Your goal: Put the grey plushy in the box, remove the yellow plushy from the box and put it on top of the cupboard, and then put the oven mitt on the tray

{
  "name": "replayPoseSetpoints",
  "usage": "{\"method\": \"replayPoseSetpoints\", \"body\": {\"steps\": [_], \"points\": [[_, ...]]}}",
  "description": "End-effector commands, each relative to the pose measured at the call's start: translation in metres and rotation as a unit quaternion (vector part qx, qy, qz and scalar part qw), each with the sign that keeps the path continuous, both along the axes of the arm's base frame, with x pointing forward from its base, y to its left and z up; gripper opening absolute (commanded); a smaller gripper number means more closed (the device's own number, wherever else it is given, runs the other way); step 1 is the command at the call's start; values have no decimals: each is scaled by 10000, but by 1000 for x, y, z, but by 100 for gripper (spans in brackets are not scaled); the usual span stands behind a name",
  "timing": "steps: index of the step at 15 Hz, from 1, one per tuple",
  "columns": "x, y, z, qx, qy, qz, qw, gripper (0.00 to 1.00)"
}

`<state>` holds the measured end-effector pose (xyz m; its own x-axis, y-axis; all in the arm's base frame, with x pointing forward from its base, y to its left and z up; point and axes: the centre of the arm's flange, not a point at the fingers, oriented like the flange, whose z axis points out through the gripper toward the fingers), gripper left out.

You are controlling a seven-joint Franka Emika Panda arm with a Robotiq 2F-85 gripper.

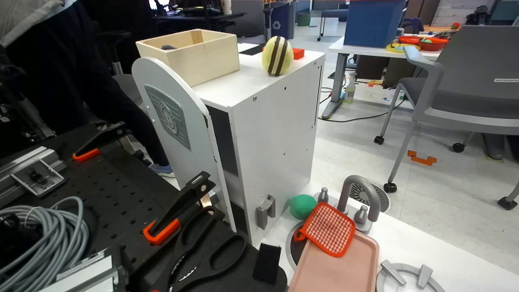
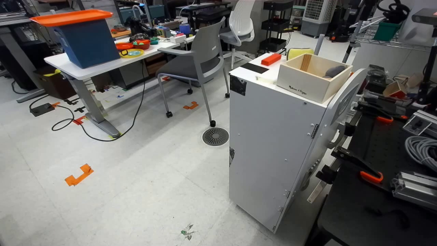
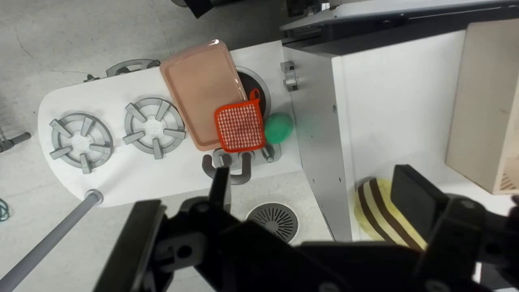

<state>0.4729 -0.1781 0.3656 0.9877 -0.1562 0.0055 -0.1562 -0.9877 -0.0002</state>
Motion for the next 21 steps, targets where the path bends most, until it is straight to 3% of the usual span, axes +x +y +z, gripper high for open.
{"method": "replayPoseSetpoints", "body": {"steps": [1, 6, 7, 21], "points": [[-17, 10, 32, -29, -312, 52, 9995, 100], [-28, 22, 56, 66, -423, 38, 9991, 100], [-16, 10, 45, -23, -414, 52, 9991, 100], [-18, 11, 42, -13, -381, 51, 9993, 100]]}}
